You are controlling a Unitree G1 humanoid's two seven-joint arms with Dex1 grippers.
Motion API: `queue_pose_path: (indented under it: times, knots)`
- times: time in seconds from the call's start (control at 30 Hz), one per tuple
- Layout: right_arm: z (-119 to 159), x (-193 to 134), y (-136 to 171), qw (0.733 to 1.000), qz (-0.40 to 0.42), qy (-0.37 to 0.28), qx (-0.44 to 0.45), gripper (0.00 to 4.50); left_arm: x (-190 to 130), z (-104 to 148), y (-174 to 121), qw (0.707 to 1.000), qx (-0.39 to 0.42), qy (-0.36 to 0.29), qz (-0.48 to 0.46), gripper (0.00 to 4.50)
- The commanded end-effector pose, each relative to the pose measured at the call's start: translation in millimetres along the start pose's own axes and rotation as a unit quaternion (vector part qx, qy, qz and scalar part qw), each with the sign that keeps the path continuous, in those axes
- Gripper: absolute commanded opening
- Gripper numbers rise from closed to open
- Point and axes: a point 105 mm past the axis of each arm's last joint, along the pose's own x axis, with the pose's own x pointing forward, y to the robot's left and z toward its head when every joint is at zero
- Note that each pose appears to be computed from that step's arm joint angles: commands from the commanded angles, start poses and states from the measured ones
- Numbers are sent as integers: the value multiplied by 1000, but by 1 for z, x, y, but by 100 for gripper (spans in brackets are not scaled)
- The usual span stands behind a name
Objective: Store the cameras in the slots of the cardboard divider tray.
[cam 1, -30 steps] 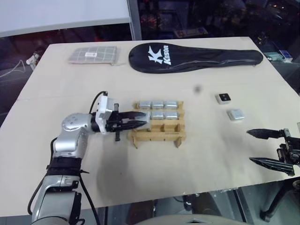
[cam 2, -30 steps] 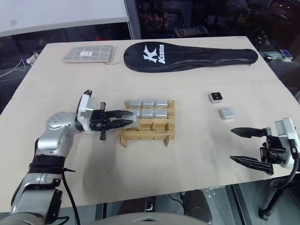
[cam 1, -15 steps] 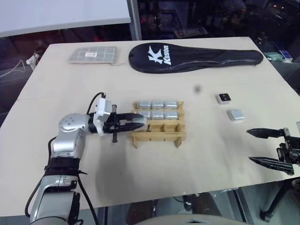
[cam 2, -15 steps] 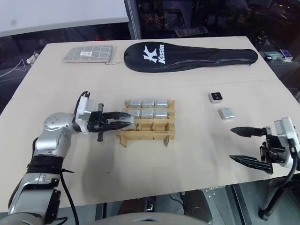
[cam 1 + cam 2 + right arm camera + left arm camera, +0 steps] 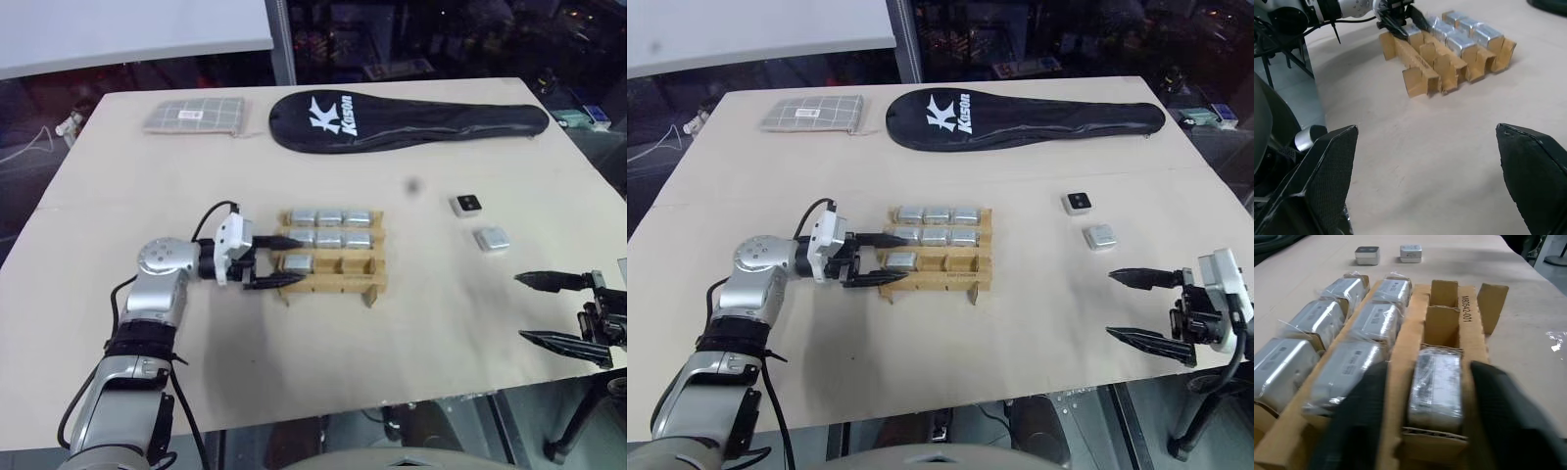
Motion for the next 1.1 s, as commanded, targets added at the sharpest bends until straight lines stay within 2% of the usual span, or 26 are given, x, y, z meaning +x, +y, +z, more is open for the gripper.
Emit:
queue_pose_path:
  times: [0.03,0.17,0.3,0.43,0.53,0.63,0.83,1.1]
  knots:
    - [5,-4,3,1000,-4,-5,-22,450,-10,28,14,998,35,-28,33,421]
    - [3,-8,-12,998,-41,12,-41,450,-27,71,15,997,35,-48,41,421]
    - [-9,-12,-50,990,-111,82,-35,450,-38,101,-2,999,18,-26,14,421]
    - [-8,-3,-91,981,-174,79,-27,450,-48,124,-22,1000,-3,-4,-10,421]
    - [-15,5,-120,962,-261,77,4,450,-58,130,-35,999,-7,32,-18,421]
    - [-21,20,-135,945,-322,56,28,450,-68,135,-46,998,-17,51,-22,421]
    - [-34,53,-132,913,-405,30,50,450,-76,135,-55,997,-23,69,-13,421]
    - [-45,49,-133,872,-487,30,46,450,-77,127,-60,996,-30,80,-26,421]
